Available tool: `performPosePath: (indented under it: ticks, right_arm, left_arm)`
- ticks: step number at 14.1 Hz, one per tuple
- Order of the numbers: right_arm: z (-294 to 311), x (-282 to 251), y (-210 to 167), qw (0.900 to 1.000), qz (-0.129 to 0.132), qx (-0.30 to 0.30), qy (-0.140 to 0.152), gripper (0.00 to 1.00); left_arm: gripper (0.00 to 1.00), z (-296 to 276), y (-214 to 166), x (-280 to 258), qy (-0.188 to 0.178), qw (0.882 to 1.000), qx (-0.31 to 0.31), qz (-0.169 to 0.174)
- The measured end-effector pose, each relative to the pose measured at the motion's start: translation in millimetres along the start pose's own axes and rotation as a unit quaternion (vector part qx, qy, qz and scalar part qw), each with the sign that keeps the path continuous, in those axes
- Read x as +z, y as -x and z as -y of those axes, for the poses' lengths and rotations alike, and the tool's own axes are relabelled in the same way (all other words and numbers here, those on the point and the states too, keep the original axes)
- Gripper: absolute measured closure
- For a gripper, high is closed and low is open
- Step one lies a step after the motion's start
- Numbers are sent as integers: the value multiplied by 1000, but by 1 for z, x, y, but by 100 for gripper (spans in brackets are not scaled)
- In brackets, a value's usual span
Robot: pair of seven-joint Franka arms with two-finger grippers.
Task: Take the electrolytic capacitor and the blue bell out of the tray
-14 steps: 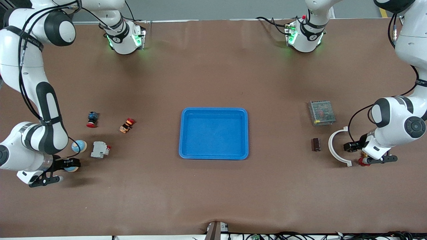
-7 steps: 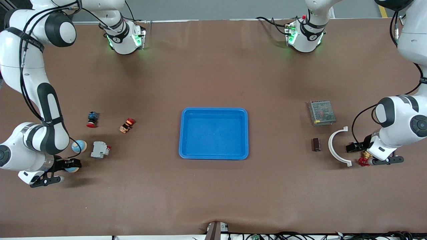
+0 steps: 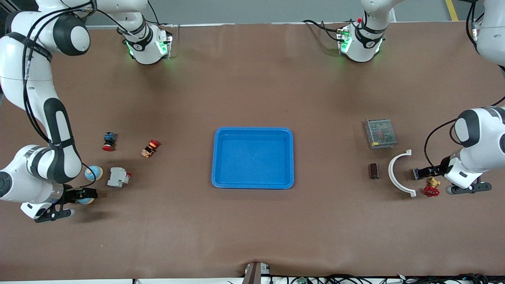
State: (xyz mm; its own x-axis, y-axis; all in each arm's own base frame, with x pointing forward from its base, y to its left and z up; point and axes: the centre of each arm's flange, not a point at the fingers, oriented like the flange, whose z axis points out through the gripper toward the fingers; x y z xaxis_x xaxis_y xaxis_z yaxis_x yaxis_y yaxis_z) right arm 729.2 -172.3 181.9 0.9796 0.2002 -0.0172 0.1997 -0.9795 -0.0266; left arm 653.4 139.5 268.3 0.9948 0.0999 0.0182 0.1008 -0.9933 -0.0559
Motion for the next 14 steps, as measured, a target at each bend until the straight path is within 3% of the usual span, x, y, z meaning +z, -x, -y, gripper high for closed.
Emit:
performPosePath:
  ticks: [3, 7, 11, 14]
  right_arm:
    - [5, -32, -11, 1000, 15, 0, -13, 0]
    - [46, -71, -33, 999, 12, 29, -15, 0]
    - [112, -100, -56, 997, 0, 76, -8, 0]
    - [118, -130, -53, 996, 2, 91, -5, 0]
  left_arm:
    - [0, -3, 0, -33, -8, 1000, 2, 6]
    - [0, -8, 6, -92, 2, 1000, -16, 19]
    - [0, -24, 18, -181, 20, 999, -27, 18]
    - [0, -37, 18, -245, 27, 999, -20, 8]
